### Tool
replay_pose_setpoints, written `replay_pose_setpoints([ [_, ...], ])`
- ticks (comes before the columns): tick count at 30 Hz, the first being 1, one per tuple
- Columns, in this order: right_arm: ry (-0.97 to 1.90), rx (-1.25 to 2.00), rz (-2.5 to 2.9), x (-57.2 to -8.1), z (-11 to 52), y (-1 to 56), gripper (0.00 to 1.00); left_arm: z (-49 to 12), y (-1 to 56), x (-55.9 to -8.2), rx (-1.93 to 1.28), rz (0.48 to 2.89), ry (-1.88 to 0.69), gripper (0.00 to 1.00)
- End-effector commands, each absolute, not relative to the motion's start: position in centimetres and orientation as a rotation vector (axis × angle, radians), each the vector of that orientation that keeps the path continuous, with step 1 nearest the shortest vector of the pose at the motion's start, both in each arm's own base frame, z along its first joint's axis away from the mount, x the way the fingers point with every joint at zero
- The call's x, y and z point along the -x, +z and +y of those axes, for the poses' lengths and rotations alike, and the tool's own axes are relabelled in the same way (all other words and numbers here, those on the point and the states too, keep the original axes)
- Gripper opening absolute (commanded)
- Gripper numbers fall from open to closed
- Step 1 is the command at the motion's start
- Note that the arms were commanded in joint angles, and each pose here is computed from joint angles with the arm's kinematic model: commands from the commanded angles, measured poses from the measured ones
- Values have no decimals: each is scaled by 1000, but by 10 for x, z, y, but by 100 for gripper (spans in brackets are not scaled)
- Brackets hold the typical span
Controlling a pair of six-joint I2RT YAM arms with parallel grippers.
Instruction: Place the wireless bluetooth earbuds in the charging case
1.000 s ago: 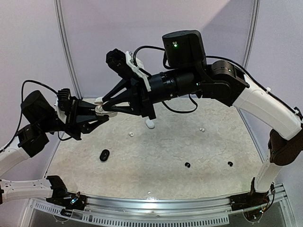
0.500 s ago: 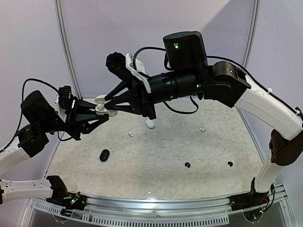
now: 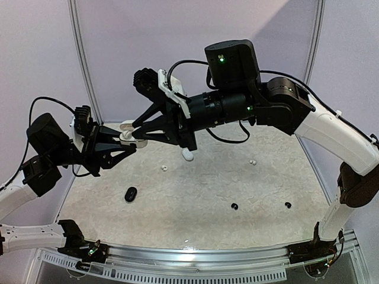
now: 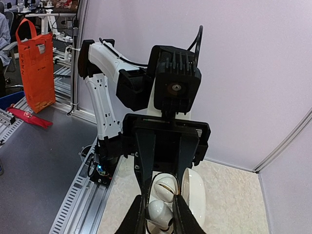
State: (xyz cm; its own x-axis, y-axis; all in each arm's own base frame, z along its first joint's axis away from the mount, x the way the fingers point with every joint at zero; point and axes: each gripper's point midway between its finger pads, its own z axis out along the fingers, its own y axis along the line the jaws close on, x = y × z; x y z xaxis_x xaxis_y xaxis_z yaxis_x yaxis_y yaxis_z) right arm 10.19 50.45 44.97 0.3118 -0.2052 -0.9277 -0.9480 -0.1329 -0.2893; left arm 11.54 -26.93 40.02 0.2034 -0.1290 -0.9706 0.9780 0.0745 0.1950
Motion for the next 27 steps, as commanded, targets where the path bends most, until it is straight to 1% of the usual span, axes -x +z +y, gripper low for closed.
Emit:
replay_pose_setpoints([
  [1,948,1614,1130,-103,495,439,18,-268,417,-102,-1176,906,-1098,0],
  [8,1086,1604,1132,-103,496,442,22,-269,419,-100,-1188,886,-1109,0],
  [15,1066,1596,1167,-111,497,433,24,-268,419,-98,-1190,888,-1118,0],
  [20,1044,1549,1175,-119,501,438,20,-268,419,-99,-1184,899,-1119,0],
  [27,1003,1485,1228,-132,503,440,17,-269,417,-108,-1113,997,-1170,0],
])
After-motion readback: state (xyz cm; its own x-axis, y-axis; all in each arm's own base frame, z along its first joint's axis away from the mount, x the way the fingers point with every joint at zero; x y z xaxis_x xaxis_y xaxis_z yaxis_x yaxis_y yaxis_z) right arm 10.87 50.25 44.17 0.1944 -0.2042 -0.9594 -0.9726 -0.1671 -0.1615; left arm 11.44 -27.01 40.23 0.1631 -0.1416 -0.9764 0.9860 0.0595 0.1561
